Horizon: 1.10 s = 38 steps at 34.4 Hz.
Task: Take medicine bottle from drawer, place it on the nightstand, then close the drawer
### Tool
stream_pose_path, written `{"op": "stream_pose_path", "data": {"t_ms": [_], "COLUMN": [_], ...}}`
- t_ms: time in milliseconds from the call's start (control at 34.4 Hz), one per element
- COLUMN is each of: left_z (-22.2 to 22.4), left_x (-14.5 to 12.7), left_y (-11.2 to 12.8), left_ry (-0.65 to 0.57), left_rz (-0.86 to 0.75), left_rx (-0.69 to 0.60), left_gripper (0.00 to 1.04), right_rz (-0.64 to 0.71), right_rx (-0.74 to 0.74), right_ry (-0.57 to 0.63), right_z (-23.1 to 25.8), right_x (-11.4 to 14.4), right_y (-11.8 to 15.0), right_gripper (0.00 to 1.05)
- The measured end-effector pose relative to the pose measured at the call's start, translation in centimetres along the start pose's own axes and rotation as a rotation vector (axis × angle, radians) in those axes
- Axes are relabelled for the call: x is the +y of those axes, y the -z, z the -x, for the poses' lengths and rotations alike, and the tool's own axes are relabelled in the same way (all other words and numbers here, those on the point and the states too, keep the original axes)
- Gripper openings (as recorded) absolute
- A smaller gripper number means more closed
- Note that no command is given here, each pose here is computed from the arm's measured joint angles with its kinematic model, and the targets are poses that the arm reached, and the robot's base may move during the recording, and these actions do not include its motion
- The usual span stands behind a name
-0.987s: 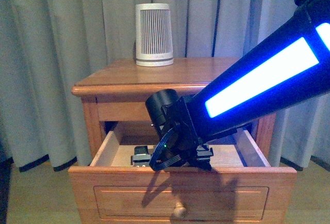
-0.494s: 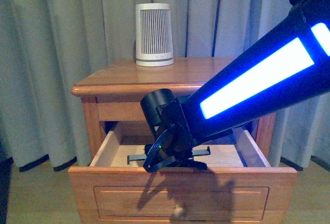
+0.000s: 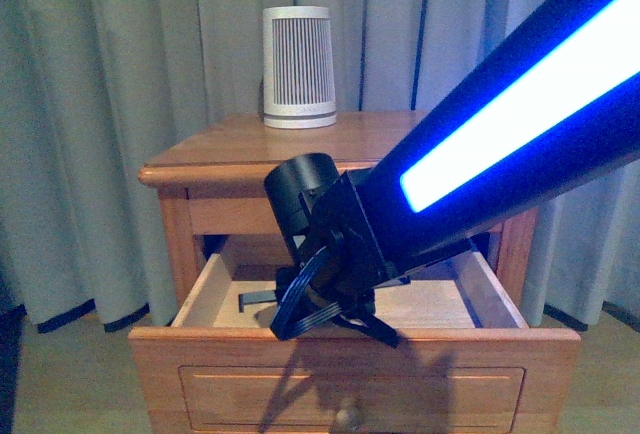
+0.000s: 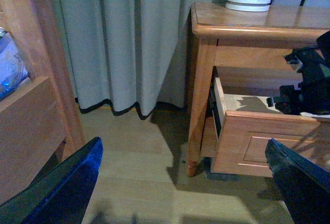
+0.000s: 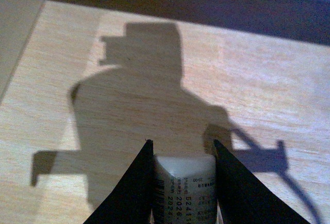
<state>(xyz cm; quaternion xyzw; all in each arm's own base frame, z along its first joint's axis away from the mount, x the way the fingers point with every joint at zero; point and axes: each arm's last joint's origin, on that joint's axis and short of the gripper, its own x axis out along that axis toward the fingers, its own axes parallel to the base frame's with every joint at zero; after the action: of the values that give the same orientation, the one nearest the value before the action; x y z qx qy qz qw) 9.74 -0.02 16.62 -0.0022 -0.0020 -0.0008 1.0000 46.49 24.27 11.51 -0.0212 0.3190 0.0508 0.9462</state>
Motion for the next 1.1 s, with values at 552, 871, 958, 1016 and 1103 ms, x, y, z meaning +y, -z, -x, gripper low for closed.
{"op": "stream_pose_path", "data": {"t_ms": [552,871,958,1016,1103], "left_z": [0.0,0.0,0.0,0.0,0.0], "left_x": [0.0,0.0,0.0,0.0,0.0], "left_y": [0.0,0.0,0.0,0.0,0.0], "left_ry": [0.0,0.0,0.0,0.0,0.0], "left_rz": [0.0,0.0,0.0,0.0,0.0], "left_rx": [0.0,0.0,0.0,0.0,0.0], "left_gripper": [0.98,0.98,0.98,0.98,0.98], "right_rz": [0.154,0.084,0.063,0.043,0.011], "right_rx": [-0.229,-0.418,-0.428,-0.426,-0.398], "right_ry": [0.001,0.047,0.072,0.093,0.112], "right_z": [8.9,15.7,15.6,14.8,12.8], "right_x": [-0.7,-6.1,-7.8,-9.1,-10.4], "right_y": [-2.0,-10.7,-13.0,-14.8,-16.5], "right_gripper": [0.29,0.29,0.29,0.29,0.29]}}
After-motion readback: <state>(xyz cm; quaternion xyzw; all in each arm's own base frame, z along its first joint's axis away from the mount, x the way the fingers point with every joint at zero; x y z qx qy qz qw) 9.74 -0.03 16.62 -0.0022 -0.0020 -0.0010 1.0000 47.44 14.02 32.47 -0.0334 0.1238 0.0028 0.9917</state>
